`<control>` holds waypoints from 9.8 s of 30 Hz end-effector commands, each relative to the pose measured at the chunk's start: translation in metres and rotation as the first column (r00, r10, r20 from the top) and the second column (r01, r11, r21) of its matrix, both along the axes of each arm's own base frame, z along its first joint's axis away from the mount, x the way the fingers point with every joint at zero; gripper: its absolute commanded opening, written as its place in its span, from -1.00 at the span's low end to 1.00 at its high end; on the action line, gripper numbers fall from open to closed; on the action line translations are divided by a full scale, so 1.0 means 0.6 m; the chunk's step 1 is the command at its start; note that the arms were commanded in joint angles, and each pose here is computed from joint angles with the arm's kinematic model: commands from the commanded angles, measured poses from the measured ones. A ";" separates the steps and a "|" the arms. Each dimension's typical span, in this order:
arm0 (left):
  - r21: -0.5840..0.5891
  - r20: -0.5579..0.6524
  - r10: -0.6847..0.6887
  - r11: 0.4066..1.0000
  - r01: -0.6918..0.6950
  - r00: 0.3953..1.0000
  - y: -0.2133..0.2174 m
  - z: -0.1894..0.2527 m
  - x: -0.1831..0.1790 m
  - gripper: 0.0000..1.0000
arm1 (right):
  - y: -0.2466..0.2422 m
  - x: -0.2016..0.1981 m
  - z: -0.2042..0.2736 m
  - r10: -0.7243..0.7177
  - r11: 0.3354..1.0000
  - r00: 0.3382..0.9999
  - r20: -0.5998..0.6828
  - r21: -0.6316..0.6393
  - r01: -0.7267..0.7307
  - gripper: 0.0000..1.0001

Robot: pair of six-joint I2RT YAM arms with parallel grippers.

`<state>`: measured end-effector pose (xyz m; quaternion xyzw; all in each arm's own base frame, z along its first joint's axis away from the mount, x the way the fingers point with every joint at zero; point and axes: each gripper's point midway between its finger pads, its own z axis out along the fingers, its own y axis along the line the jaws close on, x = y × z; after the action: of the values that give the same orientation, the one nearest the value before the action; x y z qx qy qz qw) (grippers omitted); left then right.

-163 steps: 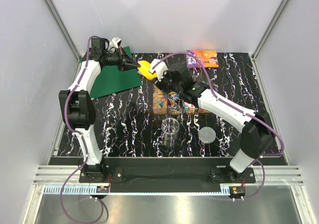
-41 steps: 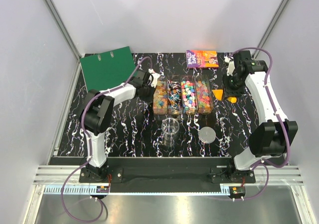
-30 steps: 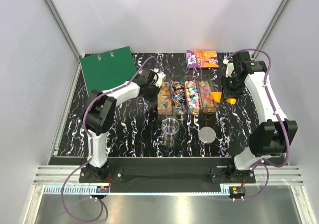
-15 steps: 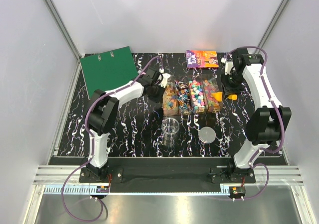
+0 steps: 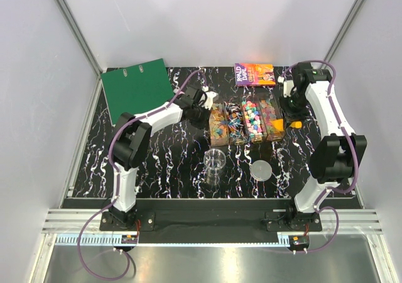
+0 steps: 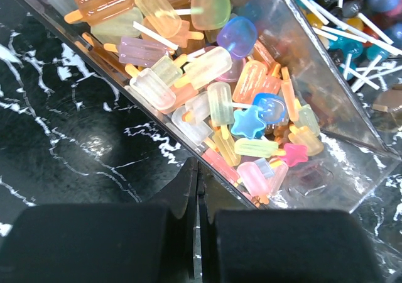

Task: Pack the candies
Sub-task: Scoop the fake candies from the storage box, then place the fake candies in the packing bottle.

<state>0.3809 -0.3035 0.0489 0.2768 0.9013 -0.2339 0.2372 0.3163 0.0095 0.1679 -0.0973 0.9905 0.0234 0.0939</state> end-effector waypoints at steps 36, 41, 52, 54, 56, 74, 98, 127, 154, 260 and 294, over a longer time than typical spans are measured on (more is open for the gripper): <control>-0.169 0.103 0.063 0.985 -0.045 0.993 0.008 0.084 0.070 -1.00 | 0.011 -0.084 -0.043 0.156 0.980 0.897 -0.415 -0.047 -0.192 -1.00; -0.179 0.108 0.071 0.983 -0.051 0.992 0.007 0.091 0.084 -1.00 | 0.020 -0.086 -0.054 0.155 0.984 0.882 -0.444 -0.011 -0.178 -1.00; -0.183 0.089 0.083 0.981 -0.065 0.993 0.017 0.090 0.085 -1.00 | 0.036 -0.050 -0.083 0.151 0.988 0.872 -0.465 0.036 -0.152 -1.00; -0.184 0.082 0.086 0.980 -0.069 0.993 0.019 0.088 0.084 -1.00 | 0.039 -0.042 -0.090 0.151 0.988 0.870 -0.468 0.044 -0.148 -1.00; -0.186 0.081 0.087 0.980 -0.070 0.993 0.021 0.088 0.085 -1.00 | 0.041 -0.038 -0.099 0.143 0.989 0.866 -0.479 0.049 -0.137 -1.00; -0.175 0.058 0.110 0.980 -0.098 0.992 0.036 0.088 0.082 -1.00 | 0.046 0.037 -0.142 0.064 0.997 0.904 -0.424 0.075 -0.036 -1.00; -0.075 0.140 0.100 0.993 -0.090 0.985 0.079 0.128 0.062 -1.00 | 0.078 0.086 -0.190 -0.026 0.982 0.942 -0.334 0.169 0.087 -1.00; 0.012 0.130 0.063 0.998 -0.065 0.989 0.111 0.127 0.025 -1.00 | 0.040 0.147 -0.227 -0.055 0.996 0.997 -0.061 0.068 0.059 -1.00; -0.048 0.057 0.034 0.998 -0.031 0.998 0.079 0.118 0.028 -1.00 | 0.021 0.095 -0.204 -0.019 0.998 0.996 -0.089 -0.061 0.014 -1.00; 0.150 0.236 -0.068 0.988 0.033 0.969 0.089 0.152 0.033 -1.00 | 0.035 0.156 -0.047 -0.085 0.996 0.685 0.723 0.073 0.047 -1.00; 0.103 0.271 0.181 0.971 -0.215 0.945 0.255 0.193 0.063 -1.00 | 0.187 -0.155 0.124 0.625 0.564 0.373 0.686 -0.067 -0.823 -1.00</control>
<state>0.4122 -0.1737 0.1406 0.2627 0.9058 -0.1126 0.3127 0.2623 0.1170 0.2372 -0.4002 0.7810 0.1626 0.4510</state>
